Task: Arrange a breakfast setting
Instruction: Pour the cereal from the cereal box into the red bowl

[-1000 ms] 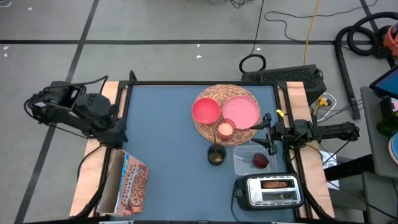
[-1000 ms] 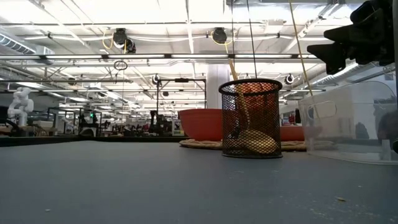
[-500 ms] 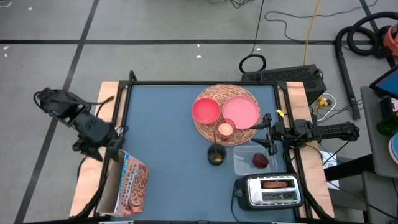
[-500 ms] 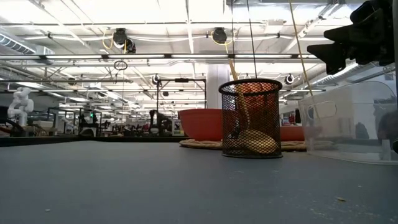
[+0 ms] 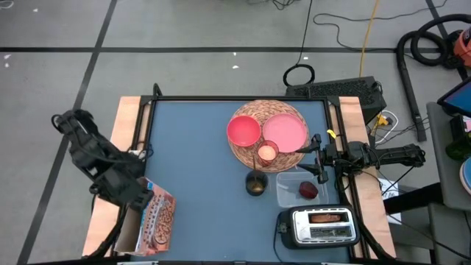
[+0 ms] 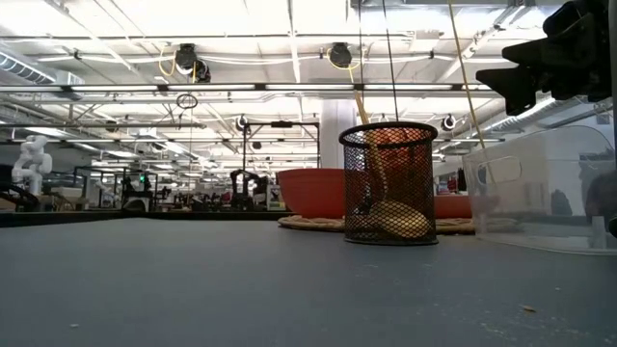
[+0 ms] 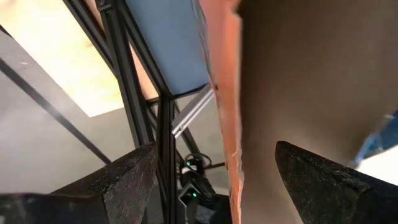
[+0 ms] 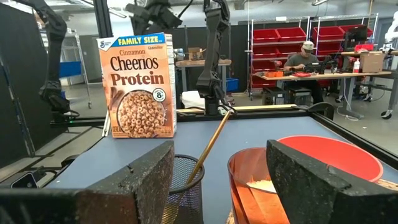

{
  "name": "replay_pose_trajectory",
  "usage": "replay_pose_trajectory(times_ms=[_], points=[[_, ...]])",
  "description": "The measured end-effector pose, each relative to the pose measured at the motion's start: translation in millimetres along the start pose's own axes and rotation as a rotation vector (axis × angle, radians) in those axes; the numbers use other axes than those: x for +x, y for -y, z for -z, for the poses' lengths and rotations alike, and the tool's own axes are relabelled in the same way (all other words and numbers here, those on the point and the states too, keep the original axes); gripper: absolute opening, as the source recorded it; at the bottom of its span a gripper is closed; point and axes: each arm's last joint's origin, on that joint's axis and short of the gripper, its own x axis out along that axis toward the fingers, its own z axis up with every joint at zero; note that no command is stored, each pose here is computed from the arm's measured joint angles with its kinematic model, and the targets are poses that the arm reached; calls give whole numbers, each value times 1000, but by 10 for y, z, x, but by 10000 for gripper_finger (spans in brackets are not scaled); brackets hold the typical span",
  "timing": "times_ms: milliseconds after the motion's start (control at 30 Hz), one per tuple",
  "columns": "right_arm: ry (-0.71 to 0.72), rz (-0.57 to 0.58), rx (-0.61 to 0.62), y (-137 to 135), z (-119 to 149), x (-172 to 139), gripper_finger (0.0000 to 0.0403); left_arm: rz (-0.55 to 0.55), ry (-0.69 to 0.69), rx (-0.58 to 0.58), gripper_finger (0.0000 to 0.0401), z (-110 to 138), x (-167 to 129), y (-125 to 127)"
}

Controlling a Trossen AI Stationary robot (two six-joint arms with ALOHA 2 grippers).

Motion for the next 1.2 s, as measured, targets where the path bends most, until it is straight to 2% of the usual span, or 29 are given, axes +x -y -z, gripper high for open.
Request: replay_pose_trajectory(times_ms=[333, 533, 633, 867, 1200], points=[[0, 0, 0, 0, 0, 0, 247, -74, 35, 110, 330, 52, 209, 166], [0, 0, 0, 0, 0, 0, 247, -67, 123, 201, 330, 45, 279, 228], [0, 0, 0, 0, 0, 0, 247, -68, 134, 218, 317, 47, 293, 237], [0, 0, 0, 0, 0, 0, 247, -69, 134, 230, 228, 49, 293, 234], [0, 0, 0, 0, 0, 0, 247, -75, 131, 310, 90, 49, 292, 235]])
